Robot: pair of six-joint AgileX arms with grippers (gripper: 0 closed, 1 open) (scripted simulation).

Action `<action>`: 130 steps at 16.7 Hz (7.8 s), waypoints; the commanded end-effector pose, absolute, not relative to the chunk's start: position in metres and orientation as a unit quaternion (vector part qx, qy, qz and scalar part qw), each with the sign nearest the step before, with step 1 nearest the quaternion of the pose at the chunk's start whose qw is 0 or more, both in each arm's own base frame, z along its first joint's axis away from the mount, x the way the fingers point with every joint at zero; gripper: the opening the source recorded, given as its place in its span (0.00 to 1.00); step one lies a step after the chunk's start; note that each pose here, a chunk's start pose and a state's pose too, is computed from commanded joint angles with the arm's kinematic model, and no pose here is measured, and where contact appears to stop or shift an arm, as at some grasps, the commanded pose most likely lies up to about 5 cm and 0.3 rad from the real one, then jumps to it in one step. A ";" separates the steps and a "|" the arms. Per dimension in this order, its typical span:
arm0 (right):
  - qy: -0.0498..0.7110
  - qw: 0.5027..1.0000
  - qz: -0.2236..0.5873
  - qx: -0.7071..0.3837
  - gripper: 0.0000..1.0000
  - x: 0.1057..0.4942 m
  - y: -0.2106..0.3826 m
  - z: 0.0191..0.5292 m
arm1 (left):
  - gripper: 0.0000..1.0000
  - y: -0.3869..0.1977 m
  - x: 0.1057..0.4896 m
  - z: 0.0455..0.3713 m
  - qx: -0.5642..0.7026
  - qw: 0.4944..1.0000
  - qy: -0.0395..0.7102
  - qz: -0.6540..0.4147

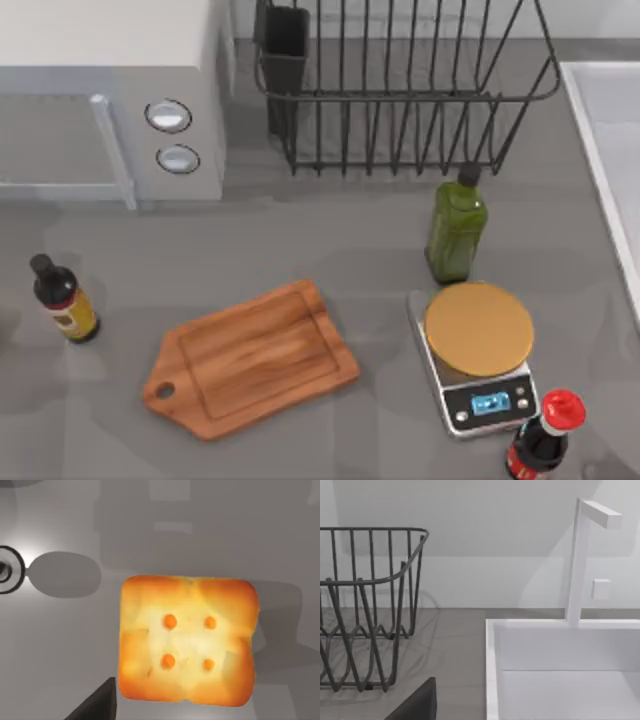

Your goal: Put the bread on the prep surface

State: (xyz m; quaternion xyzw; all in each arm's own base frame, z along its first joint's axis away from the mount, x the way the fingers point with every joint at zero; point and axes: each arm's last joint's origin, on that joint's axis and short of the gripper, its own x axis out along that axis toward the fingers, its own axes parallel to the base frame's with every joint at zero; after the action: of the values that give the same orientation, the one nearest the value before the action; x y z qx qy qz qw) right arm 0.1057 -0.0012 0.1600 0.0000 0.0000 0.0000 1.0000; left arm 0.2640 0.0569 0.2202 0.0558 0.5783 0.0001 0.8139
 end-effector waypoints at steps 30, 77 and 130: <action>0.000 1.000 0.000 0.000 1.00 0.106 -0.001 0.160 | 0.85 0.090 0.321 0.114 0.038 0.706 0.706 -0.038; 0.000 1.000 0.000 0.000 1.00 0.106 -0.001 0.160 | 0.00 0.066 0.318 0.241 0.022 0.732 0.681 0.002; 0.000 1.000 0.000 0.000 1.00 0.106 -0.001 0.160 | 0.53 -0.198 0.275 0.140 -0.494 0.501 0.507 0.498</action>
State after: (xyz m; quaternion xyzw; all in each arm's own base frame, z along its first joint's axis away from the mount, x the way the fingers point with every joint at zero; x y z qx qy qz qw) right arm 0.1057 -0.0012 0.1600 0.0000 0.0000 0.0000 1.0000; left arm 0.2748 -0.1984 0.1404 -0.4943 0.5069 0.4977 0.5009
